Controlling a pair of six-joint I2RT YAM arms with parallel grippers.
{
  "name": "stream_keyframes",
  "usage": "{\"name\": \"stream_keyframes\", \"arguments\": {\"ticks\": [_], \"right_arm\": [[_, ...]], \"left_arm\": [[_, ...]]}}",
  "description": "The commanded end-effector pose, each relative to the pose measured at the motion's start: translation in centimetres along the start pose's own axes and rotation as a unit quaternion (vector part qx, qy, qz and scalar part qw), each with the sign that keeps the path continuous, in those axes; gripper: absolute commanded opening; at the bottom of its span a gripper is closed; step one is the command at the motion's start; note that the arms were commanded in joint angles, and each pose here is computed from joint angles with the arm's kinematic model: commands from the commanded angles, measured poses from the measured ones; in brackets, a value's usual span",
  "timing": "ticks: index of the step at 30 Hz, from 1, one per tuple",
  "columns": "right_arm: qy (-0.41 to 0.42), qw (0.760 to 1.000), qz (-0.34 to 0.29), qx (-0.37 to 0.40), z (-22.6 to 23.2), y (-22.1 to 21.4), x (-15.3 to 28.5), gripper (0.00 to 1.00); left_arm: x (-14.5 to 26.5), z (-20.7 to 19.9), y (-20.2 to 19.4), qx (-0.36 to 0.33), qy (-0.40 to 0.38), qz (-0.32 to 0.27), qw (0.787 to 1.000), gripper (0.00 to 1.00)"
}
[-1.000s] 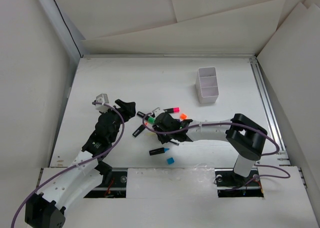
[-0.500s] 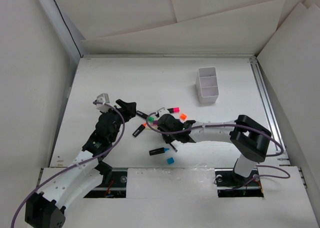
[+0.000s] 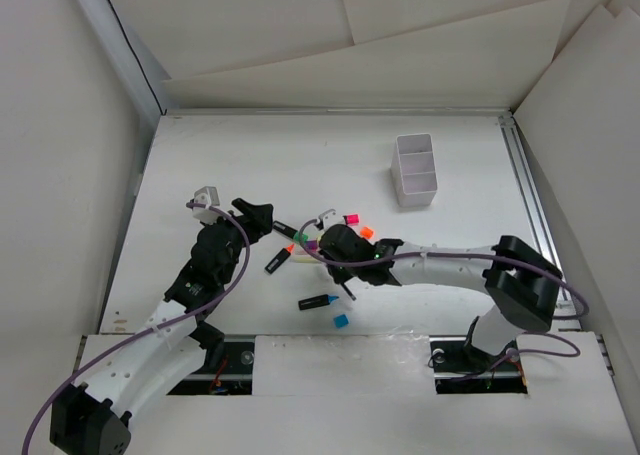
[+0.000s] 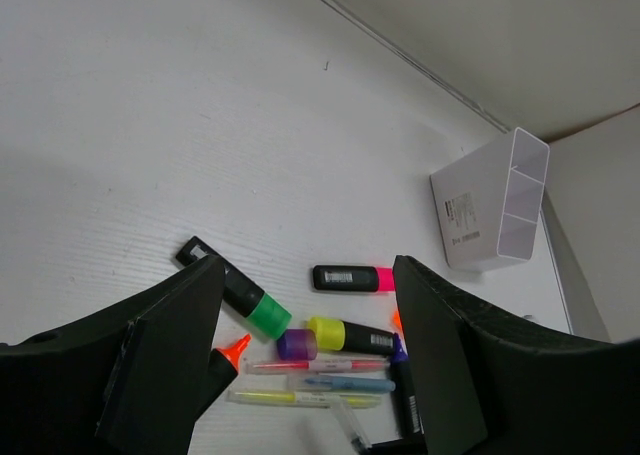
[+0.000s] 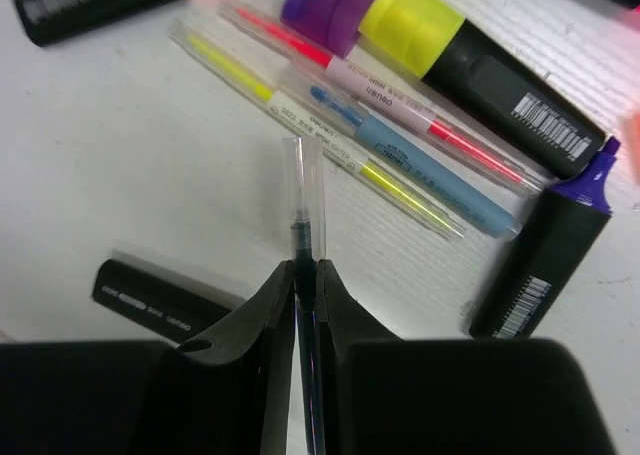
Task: Sort the stationery into containers
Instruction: Pick up the pen from the center of the board, then place the pen in the storage box.
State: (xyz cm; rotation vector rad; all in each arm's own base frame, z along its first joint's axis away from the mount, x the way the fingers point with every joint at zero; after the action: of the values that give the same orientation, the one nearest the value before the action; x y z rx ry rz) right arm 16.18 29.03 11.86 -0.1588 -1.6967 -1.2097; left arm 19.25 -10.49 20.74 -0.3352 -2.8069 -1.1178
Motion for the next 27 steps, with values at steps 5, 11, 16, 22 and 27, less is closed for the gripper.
{"name": "stream_keyframes", "arguments": {"ticks": [5,11,16,22,27], "right_arm": [[0.012,0.995,-0.091,-0.026,0.0,3.1,4.3,0.02],[-0.036,0.975,-0.208,-0.068,-2.5,9.3,7.4,0.02],[-0.137,0.917,-0.337,-0.162,-8.9,15.6,10.2,0.02],[-0.305,0.815,-0.425,-0.249,-18.7,18.6,12.0,0.02],[-0.408,0.728,-0.459,-0.304,-27.2,19.7,10.8,0.02]], "left_arm": [[-0.2,-1.0,0.6,0.009,-0.028,-0.013,0.999,0.65],[-0.3,-1.4,0.4,0.010,-0.047,0.001,0.999,0.65],[-0.4,-1.7,0.0,0.009,-0.061,0.018,0.998,0.64],[-0.7,-1.8,-0.8,0.007,-0.080,0.047,0.996,0.64],[-1.1,-2.0,-1.4,0.000,-0.088,0.068,0.994,0.64]]}}
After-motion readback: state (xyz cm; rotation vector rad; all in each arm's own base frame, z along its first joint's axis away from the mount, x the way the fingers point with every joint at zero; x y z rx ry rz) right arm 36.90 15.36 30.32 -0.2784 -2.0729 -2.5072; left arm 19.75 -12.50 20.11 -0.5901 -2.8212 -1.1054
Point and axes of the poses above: each gripper's point midway between its finger pads, its own x axis back along the fingers, its own z axis along the line the jaws close on, y = z × x, the point moved 9 cm from there along x, back along the fingers, and after that the axes turned 8 degrees about x, right-handed, at the moved point
